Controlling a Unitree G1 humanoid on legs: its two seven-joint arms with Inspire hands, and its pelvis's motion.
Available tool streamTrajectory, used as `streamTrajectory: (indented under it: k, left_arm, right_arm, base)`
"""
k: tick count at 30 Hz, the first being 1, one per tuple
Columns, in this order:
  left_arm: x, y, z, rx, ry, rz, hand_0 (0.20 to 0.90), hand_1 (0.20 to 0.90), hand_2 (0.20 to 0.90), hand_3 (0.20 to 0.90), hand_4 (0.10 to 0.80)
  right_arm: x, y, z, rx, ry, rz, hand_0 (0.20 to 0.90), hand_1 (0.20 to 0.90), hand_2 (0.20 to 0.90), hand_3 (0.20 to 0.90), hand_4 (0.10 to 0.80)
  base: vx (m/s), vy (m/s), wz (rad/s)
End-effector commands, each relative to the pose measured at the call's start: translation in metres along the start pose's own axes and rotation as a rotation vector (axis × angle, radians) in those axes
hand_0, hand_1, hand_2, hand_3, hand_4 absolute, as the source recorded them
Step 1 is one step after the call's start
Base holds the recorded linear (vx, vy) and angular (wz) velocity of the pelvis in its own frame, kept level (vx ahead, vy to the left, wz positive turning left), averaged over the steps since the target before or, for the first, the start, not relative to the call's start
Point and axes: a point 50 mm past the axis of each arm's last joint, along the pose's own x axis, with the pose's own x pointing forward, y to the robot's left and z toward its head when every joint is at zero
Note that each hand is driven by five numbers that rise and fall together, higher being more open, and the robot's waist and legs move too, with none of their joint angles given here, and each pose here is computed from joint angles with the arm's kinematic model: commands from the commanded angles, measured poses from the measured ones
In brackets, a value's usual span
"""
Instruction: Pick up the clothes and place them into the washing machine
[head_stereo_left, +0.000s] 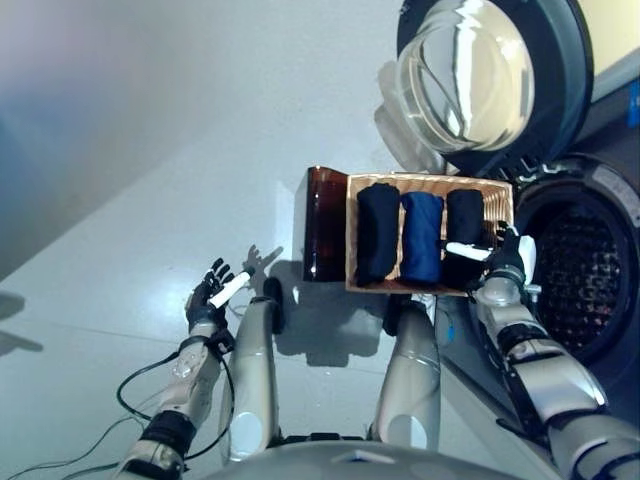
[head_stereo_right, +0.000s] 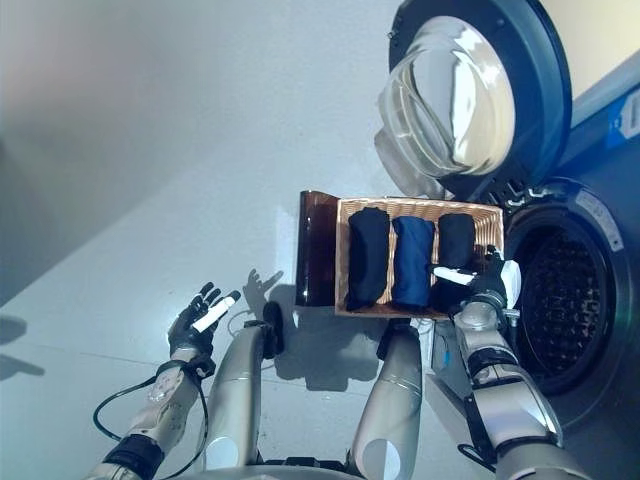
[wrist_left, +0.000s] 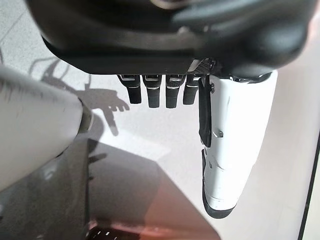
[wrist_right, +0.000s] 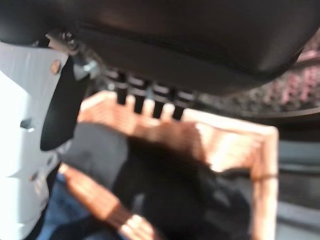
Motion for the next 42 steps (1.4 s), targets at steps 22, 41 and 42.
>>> streamTrajectory:
  k: [22,41,42]
  left_arm:
    - [-0.013,0.005,0.030,0.062,-0.152,-0.108,0.900,0.900,0.900,0.900,0.800]
    - [-0.011,-0.001,0.027,0.057,-0.130,-0.113,0.900,0.900,0.900,0.900,0.800]
    - [-0.012,-0.001,0.027,0.055,-0.134,-0.117,0.900,0.900,0.900,0.900,0.800]
  right_arm:
    - [0.019,-0.094,-0.027,-0.353,0.195,-0.237,0.900,0.900,0.900,0.900,0.800]
    - [0.006,-0.040,-0.038,-0.175,0.282,-0.104,0.900,0.900,0.900,0.900,0.800]
    - [0.006,-0.041,-0.038,-0.183,0.285,-0.108,0.900,0.900,0.900,0.900,0.800]
  base:
    - [-0.003,0.000,0.09]
    - [0.000,0.000,0.00]
    - [0.000,0.000,0.00]
